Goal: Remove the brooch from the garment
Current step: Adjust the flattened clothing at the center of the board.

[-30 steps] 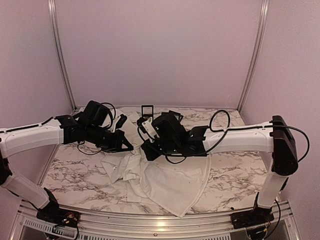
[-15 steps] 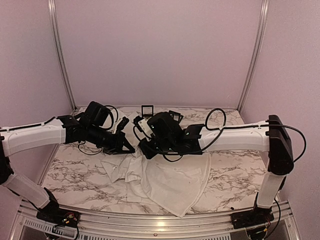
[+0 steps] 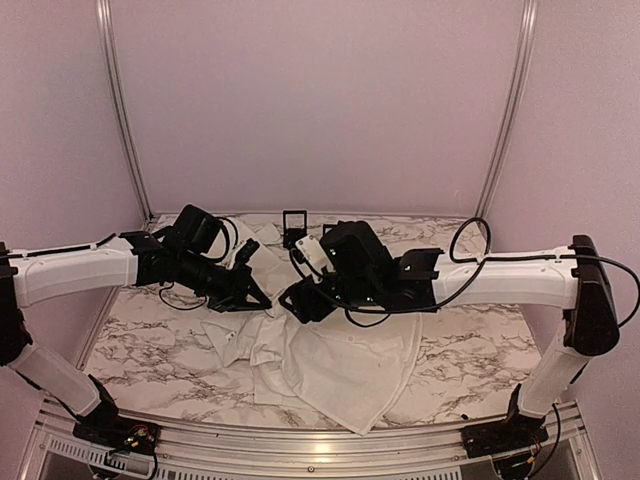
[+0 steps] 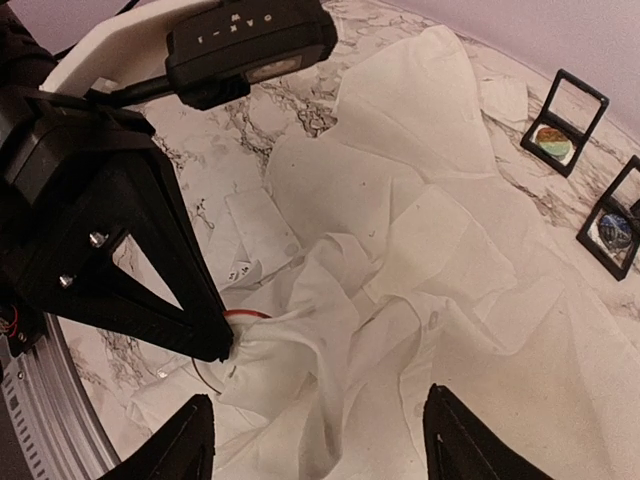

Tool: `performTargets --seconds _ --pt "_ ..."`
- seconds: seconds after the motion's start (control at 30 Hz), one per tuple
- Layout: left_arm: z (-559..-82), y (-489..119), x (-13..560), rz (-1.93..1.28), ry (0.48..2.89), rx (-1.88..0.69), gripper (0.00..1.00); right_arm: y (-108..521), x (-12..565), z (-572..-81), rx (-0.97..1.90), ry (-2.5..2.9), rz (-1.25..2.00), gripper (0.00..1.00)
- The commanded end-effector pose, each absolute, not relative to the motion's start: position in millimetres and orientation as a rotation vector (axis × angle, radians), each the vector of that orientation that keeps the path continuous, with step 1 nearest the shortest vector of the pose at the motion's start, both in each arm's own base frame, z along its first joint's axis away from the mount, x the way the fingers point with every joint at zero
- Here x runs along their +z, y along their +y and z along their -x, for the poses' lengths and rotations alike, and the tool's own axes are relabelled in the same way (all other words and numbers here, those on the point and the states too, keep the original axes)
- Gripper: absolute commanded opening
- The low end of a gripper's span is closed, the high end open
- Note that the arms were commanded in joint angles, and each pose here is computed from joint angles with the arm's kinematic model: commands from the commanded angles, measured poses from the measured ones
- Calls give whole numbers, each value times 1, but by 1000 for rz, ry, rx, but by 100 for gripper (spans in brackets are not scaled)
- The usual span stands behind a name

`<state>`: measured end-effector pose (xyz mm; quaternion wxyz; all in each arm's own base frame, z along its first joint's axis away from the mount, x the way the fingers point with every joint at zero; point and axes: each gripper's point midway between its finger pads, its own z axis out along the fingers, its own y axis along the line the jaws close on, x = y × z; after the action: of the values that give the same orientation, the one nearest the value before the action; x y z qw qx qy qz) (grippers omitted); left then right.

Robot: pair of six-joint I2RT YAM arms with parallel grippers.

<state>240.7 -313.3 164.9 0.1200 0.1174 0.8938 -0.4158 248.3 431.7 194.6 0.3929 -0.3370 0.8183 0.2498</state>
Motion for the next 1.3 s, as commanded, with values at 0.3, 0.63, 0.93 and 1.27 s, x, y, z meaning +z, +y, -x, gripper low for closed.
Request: performTargets --seconds 0.3,0.63,0.93,1.27 --pt "-249 -319 165 -336 2600 -1268 0 456 146 -220 728 2182 903 66" --pt "-250 -316 170 -330 2590 -1280 0 459 115 -229 676 2257 835 47" --pt "-241 -313 168 -385 2585 -1316 0 437 120 -254 569 2275 728 1" --pt "-225 -315 156 -457 2575 -1401 0 419 132 -284 476 2228 716 0"
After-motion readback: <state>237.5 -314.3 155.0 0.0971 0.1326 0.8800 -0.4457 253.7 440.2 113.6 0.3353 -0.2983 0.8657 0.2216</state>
